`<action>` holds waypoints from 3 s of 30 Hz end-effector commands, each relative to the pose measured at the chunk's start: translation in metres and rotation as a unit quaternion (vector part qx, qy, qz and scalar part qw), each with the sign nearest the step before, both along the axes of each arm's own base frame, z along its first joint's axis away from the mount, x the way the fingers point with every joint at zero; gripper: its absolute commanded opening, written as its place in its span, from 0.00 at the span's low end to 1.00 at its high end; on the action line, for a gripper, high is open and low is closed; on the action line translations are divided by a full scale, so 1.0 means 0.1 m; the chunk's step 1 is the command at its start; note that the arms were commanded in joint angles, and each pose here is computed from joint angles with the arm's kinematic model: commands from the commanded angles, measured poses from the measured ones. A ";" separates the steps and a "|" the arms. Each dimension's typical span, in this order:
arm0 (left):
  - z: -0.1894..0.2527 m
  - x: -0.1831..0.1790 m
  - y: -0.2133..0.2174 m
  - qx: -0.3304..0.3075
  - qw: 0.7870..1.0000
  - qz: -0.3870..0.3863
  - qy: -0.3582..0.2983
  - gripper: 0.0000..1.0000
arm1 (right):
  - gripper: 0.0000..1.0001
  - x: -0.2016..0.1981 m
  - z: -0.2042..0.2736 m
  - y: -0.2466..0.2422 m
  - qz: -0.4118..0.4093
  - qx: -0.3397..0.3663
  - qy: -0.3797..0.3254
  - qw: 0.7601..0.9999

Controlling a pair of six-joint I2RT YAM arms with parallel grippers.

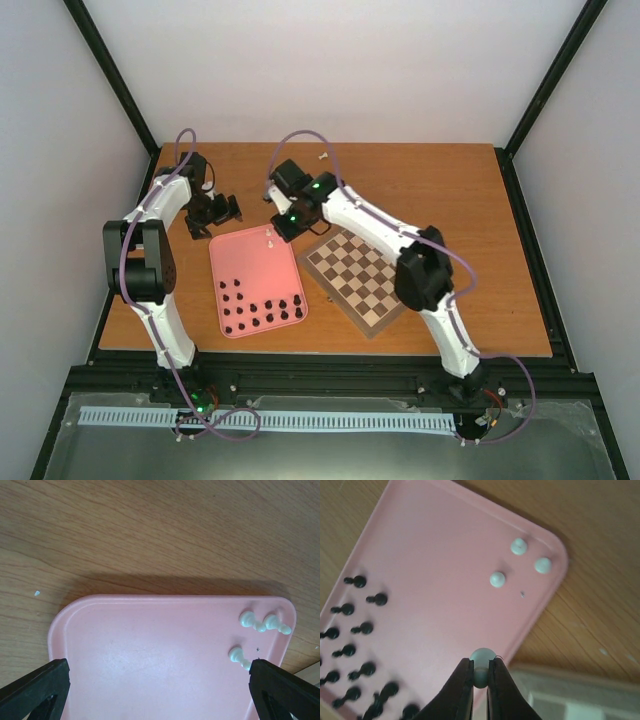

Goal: Set up the chess pieces on the board
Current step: Pick up the chess piece from the storage box, then place the chess piece on the chessboard, then pick up the chess piece from the storage box.

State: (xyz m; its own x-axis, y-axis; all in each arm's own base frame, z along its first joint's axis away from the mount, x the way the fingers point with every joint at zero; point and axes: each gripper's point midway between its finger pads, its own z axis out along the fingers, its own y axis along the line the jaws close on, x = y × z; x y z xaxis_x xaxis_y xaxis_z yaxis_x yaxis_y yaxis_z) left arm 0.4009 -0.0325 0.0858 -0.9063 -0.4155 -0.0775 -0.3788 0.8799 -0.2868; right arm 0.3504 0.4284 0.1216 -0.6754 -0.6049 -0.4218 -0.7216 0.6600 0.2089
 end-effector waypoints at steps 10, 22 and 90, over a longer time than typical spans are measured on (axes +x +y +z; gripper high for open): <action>0.19 0.08 -0.04 -0.003 1.000 -0.007 -0.029 1.00 | 0.07 0.00 0.07 -1.97 -0.211 -0.051 0.003 0.976; 0.12 0.06 -0.02 0.002 1.000 -0.008 -0.021 1.00 | 0.07 -0.04 -0.37 -2.86 -0.300 -0.091 0.011 0.950; 0.05 0.08 -0.04 0.002 1.000 -0.012 -0.013 1.00 | 0.40 -0.05 0.22 -2.83 -0.286 -0.038 0.007 0.957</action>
State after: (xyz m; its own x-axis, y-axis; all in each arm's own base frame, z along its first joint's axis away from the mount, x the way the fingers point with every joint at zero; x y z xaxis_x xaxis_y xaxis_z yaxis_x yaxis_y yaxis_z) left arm 0.4010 -0.0320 0.0834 -0.9070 -0.4145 -0.0744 -0.3796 0.8812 -0.2818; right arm 0.3458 0.1412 0.1316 -0.9115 -0.1674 -0.3756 -0.2337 0.9625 0.1380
